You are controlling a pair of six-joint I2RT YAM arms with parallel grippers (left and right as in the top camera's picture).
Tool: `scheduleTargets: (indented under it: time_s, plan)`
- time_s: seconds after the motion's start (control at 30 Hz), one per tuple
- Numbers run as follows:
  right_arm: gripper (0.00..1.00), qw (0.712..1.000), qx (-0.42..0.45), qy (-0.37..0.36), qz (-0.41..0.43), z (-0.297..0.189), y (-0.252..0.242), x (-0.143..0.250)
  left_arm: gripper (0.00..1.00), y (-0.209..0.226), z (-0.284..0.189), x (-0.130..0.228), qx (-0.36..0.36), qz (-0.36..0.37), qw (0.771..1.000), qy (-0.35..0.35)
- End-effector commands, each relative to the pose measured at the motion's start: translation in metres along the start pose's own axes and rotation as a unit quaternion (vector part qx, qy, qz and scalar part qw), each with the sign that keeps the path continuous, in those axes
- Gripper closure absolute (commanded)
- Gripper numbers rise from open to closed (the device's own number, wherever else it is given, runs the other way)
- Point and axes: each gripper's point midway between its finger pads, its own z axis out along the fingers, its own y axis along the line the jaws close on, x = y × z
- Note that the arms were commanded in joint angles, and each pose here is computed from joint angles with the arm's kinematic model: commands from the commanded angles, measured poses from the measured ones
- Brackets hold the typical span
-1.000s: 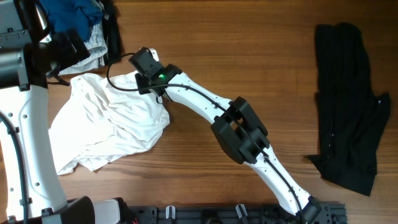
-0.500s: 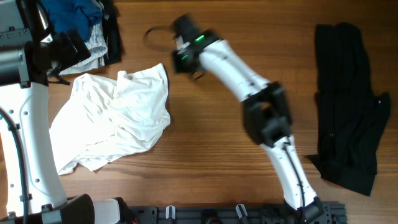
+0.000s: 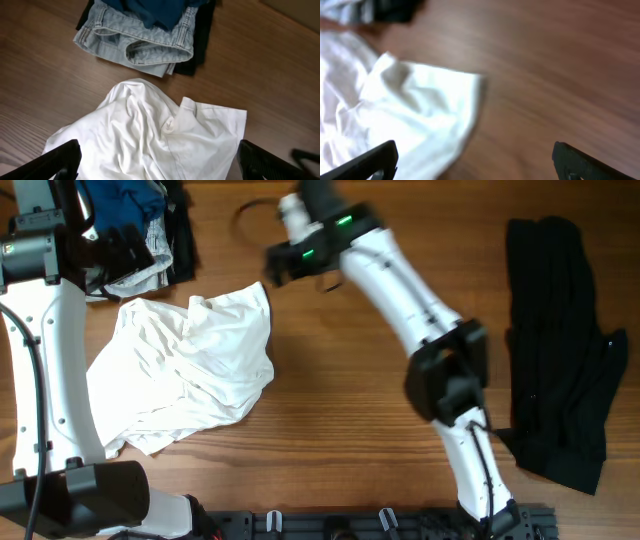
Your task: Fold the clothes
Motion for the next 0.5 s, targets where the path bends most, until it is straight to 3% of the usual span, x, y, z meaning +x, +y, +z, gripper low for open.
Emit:
scheduleTargets:
  time_s: [0.0,0.1,0.43,0.47]
  plan:
    - [0.0,0.996,0.084,0.008,-0.004,0.038,-0.008,0.012,0.0,0.014,0.002,-0.002,-0.006,-0.021,1.0,0.002]
    - [0.0,0.99,0.14,0.011,-0.019,0.068,-0.011,0.024,0.0,0.022,0.003,-0.001,-0.013,-0.028,0.999,0.008]
    - [0.01,0.991,0.119,0.0,-0.064,0.122,0.022,0.036,0.0,0.041,0.003,0.001,-0.027,-0.044,0.999,0.017]
    - [0.05,0.991,0.119,0.007,-0.064,0.128,0.02,0.042,0.0,0.041,0.003,0.002,-0.027,-0.044,0.999,0.018]
